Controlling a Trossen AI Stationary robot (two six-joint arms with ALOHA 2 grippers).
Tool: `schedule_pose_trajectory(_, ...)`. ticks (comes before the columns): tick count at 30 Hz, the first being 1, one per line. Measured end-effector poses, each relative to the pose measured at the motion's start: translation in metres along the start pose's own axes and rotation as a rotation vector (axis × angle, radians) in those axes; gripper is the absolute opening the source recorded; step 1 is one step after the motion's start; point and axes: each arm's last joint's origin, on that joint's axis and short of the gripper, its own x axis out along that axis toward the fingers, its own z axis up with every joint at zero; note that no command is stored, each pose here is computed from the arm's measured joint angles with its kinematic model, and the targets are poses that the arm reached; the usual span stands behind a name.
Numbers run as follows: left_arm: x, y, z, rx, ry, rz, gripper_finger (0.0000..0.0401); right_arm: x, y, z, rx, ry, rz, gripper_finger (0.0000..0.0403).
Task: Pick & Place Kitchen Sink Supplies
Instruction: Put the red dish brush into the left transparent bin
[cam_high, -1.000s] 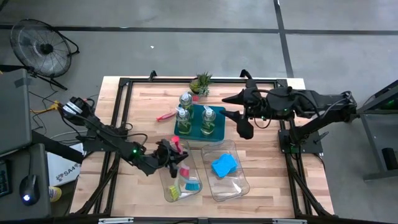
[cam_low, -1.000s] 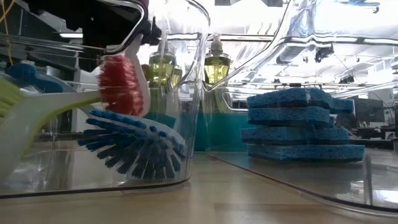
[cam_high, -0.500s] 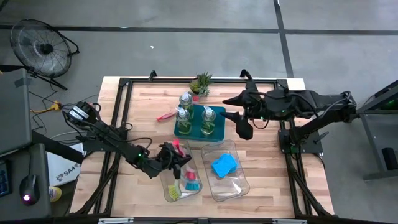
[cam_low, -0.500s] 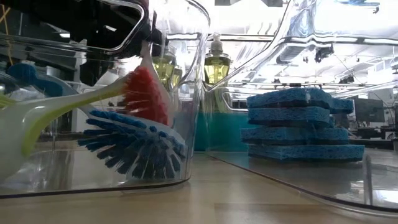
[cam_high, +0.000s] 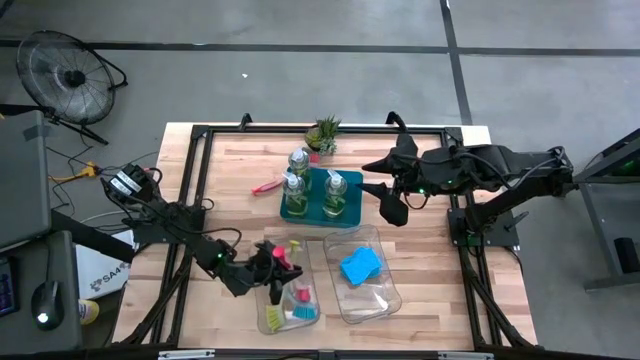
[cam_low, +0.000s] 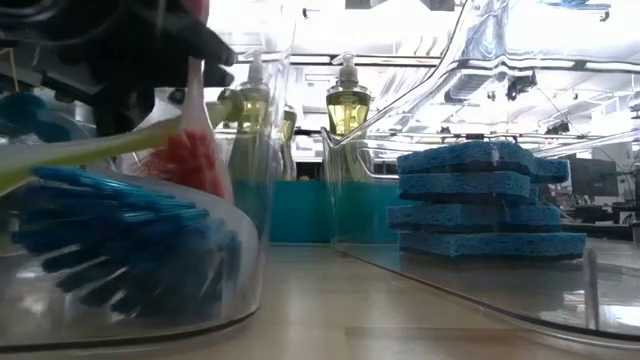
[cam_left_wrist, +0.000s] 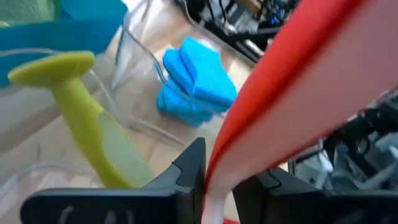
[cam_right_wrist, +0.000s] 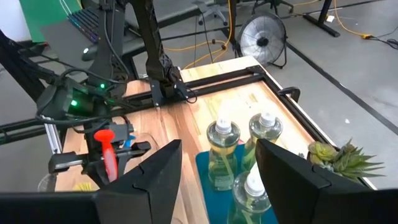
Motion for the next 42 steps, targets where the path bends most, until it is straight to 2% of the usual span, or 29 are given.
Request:
schedule_pose_trajectory(9,-0.001,0.001,-0.003,0.044,0.051,-0.007,0.0060,0.000,-0.001,-0.003,-0.018,0.034,-0.010,0.0200)
schedule_pose_trajectory(13,-0.001,-0.001,-0.003,0.063,0.080,-0.048,0.0073,0.000,-0.002,-0.006,-0.030,0.065,-0.006,0.0200)
schedule_pose_trajectory(16,-0.001,-0.002,-0.003,0.069,0.091,-0.070,0.0107,0.000,-0.002,-0.008,-0.037,0.088,0.005,0.0200)
schedule_pose_trajectory(24,-0.001,-0.003,-0.006,0.079,0.166,-0.115,0.0234,-0.001,-0.004,-0.013,-0.059,0.141,-0.007,0.0200)
schedule_pose_trajectory(28,-0.002,-0.004,-0.007,0.057,0.220,-0.153,0.0269,-0.002,-0.005,-0.016,-0.072,0.170,-0.017,0.0200)
schedule_pose_trajectory(33,-0.008,-0.008,-0.009,0.039,0.245,-0.174,0.0277,-0.002,-0.006,-0.019,-0.083,0.194,-0.026,0.0200)
schedule_pose_trajectory(42,-0.029,-0.003,0.008,0.090,0.246,-0.067,0.0278,-0.005,-0.009,-0.020,-0.135,0.202,-0.050,0.0200)
